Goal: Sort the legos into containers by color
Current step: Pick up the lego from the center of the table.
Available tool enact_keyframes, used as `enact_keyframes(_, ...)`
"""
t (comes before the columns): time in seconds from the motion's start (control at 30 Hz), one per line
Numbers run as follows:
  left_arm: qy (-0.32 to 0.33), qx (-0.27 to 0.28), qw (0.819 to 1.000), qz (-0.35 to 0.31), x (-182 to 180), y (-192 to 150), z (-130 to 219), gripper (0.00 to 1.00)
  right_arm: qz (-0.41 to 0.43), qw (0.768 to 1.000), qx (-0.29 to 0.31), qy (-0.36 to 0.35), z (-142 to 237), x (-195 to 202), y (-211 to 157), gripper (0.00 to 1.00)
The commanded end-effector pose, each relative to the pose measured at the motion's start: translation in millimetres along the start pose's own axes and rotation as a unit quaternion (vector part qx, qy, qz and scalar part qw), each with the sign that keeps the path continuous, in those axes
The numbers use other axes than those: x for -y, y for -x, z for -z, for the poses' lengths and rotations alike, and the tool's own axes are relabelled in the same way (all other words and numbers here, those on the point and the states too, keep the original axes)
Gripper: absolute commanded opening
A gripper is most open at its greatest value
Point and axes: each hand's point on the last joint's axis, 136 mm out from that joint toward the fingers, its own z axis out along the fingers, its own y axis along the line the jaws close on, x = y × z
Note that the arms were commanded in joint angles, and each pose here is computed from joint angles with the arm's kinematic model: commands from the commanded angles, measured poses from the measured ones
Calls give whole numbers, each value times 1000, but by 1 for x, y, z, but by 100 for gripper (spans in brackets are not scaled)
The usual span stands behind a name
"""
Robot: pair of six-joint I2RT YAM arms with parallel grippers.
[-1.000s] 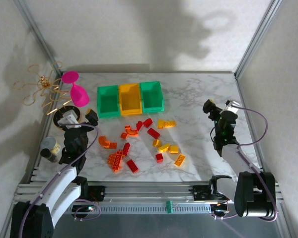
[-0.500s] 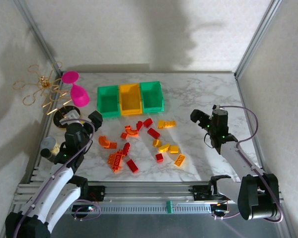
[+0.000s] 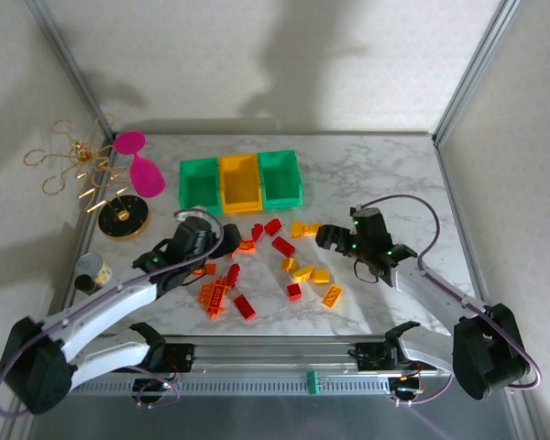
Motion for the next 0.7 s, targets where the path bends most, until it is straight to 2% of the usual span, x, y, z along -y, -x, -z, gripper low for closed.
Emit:
enact_keyframes(0.0, 55, -12, 998, -30, -2, -1, -15, 98, 8, 999, -20, 25, -1, -26, -10, 99)
enact_keyframes(0.33, 157, -42, 982, -95, -10, -6, -70, 89, 44, 997, -31, 46, -12, -65, -18, 99)
enact_keyframes(0.67, 205, -65, 969, -122, -13, -12, -110, 83, 48, 998, -25, 36, -8, -64, -16, 99)
